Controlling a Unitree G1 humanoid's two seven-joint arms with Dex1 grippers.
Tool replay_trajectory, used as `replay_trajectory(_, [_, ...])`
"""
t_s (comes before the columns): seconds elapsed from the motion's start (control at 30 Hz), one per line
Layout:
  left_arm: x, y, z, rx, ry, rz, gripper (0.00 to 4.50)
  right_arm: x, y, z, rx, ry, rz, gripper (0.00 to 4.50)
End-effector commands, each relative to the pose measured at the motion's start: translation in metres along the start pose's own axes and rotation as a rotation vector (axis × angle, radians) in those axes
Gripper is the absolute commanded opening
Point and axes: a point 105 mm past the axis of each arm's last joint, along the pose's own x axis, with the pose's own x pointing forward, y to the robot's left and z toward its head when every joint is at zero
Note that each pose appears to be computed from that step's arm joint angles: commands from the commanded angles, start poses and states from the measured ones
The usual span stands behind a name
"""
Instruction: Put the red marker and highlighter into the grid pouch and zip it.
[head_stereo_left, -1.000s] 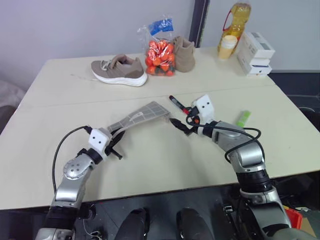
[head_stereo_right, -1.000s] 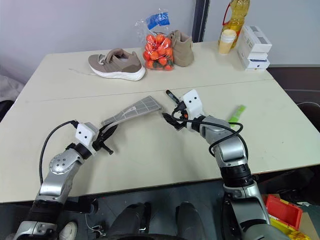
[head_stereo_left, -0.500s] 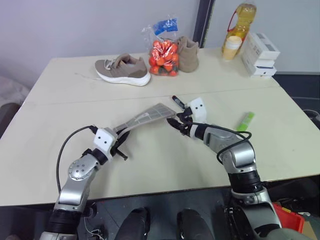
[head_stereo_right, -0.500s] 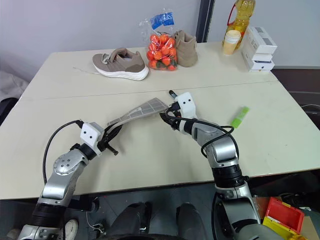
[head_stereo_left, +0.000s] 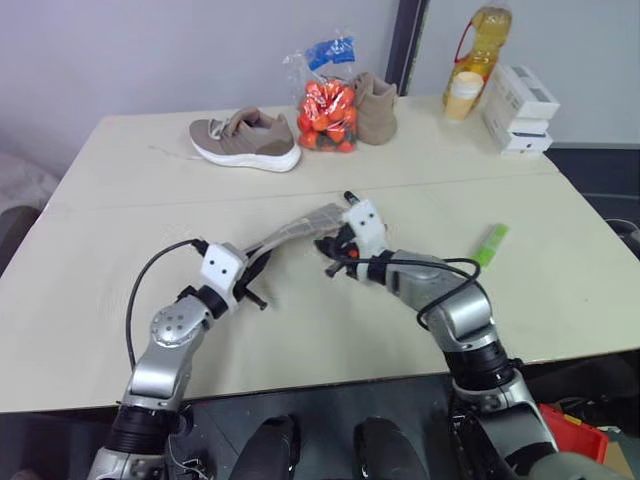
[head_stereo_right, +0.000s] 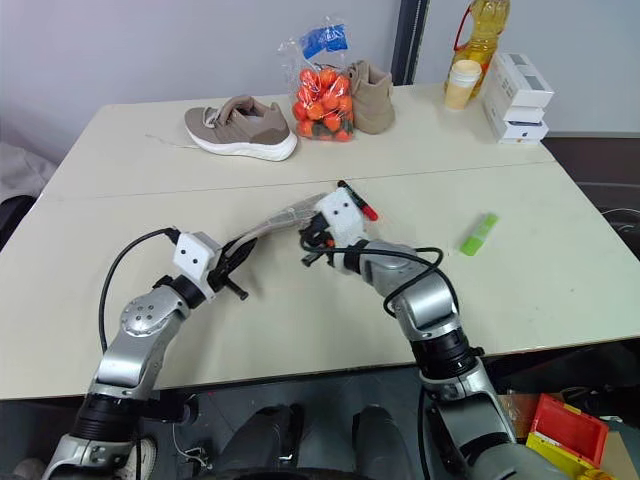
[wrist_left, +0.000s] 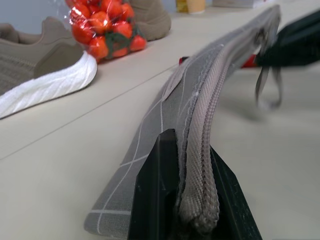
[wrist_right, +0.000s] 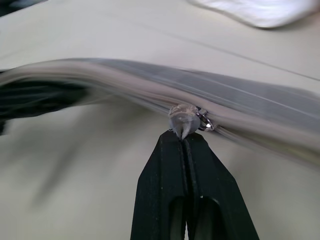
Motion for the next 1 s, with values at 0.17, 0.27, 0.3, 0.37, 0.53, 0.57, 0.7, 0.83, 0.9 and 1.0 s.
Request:
replay_trajectory(0.17, [0.008, -0.016, 0.015, 0.008, -0.064, -0.038, 0.0, 0.021, 0.059, 0.03, -0.175, -0.056, 0.205, 0.03])
replay_trajectory(0.27, [0.008, -0.015, 0.014, 0.006, -0.063, -0.03, 0.0, 0.023, 0.062, 0.031, -0.188, -0.059, 0.212, 0.03])
replay_trajectory(0.3, [0.007, -0.012, 0.013, 0.007, -0.063, -0.009, 0.0, 0.022, 0.06, 0.03, -0.189, -0.056, 0.205, 0.03])
replay_trajectory(0.37, [0.005, -0.003, 0.012, 0.013, -0.058, 0.038, 0.0, 0.016, 0.054, 0.027, -0.177, -0.047, 0.198, 0.03])
replay_trajectory(0.53, [-0.01, 0.042, 0.0, 0.062, 0.009, 0.273, 0.0, -0.009, -0.007, 0.011, -0.142, 0.013, -0.011, 1.93])
replay_trajectory(0.57, [-0.014, 0.049, -0.003, 0.071, 0.023, 0.311, 0.0, -0.014, -0.023, 0.008, -0.145, 0.026, -0.078, 2.46])
replay_trajectory(0.7, [-0.022, 0.055, -0.011, 0.089, 0.06, 0.359, 0.0, -0.028, -0.063, 0.0, -0.138, 0.043, -0.234, 3.47])
replay_trajectory(0.83, [-0.023, 0.05, -0.023, 0.106, 0.109, 0.36, 0.0, -0.038, -0.119, -0.011, -0.031, 0.057, -0.455, 3.47])
replay_trajectory(0.9, [-0.02, 0.046, -0.026, 0.097, 0.116, 0.355, 0.0, -0.035, -0.132, -0.019, 0.031, 0.067, -0.488, 3.47])
replay_trajectory(1.0, [-0.017, 0.043, -0.027, 0.089, 0.114, 0.349, 0.0, -0.029, -0.142, -0.027, 0.066, 0.078, -0.509, 3.47])
